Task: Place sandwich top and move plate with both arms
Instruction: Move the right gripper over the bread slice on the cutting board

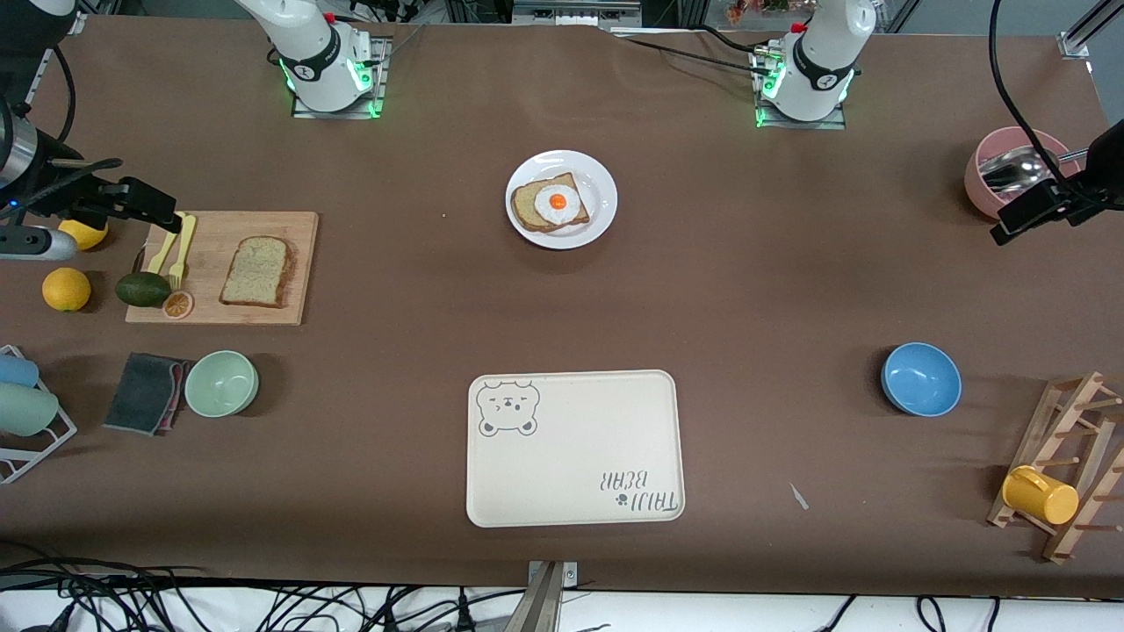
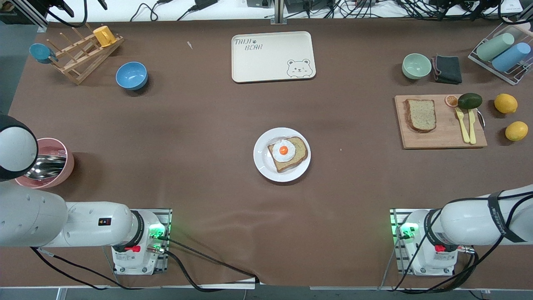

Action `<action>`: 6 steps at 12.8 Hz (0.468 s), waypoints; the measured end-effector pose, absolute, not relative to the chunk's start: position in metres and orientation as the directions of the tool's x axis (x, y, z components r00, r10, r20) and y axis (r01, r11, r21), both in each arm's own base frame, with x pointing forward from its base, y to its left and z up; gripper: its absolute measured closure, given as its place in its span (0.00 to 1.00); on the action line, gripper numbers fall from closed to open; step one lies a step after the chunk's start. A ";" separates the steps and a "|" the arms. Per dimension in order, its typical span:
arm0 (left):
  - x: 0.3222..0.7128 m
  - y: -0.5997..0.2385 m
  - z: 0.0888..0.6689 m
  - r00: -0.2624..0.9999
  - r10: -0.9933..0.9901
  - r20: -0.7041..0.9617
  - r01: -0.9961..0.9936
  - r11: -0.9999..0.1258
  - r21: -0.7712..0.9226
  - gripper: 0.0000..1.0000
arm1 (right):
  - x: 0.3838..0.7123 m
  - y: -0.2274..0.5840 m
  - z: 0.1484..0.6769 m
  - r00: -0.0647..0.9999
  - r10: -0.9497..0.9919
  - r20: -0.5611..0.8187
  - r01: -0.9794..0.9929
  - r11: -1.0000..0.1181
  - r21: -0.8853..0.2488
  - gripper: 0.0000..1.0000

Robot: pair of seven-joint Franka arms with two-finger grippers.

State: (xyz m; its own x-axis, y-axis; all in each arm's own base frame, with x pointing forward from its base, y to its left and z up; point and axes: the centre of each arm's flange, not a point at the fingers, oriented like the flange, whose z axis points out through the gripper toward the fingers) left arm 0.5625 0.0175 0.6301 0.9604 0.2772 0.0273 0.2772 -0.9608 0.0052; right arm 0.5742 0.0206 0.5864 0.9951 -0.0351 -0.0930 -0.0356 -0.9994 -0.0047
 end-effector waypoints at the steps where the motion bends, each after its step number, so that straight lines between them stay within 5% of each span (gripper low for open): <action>1: 0.563 0.014 0.630 0.962 0.270 0.027 0.270 -0.963 0.005 0.00 | 0.575 0.022 0.579 0.995 -0.033 -0.097 -0.034 -0.999 -0.005 0.00; 6: 0.563 -0.006 0.631 0.971 0.239 0.028 0.238 -0.971 0.006 0.00 | 0.579 0.014 0.505 0.994 -0.048 -0.101 -0.048 -0.999 -0.001 0.00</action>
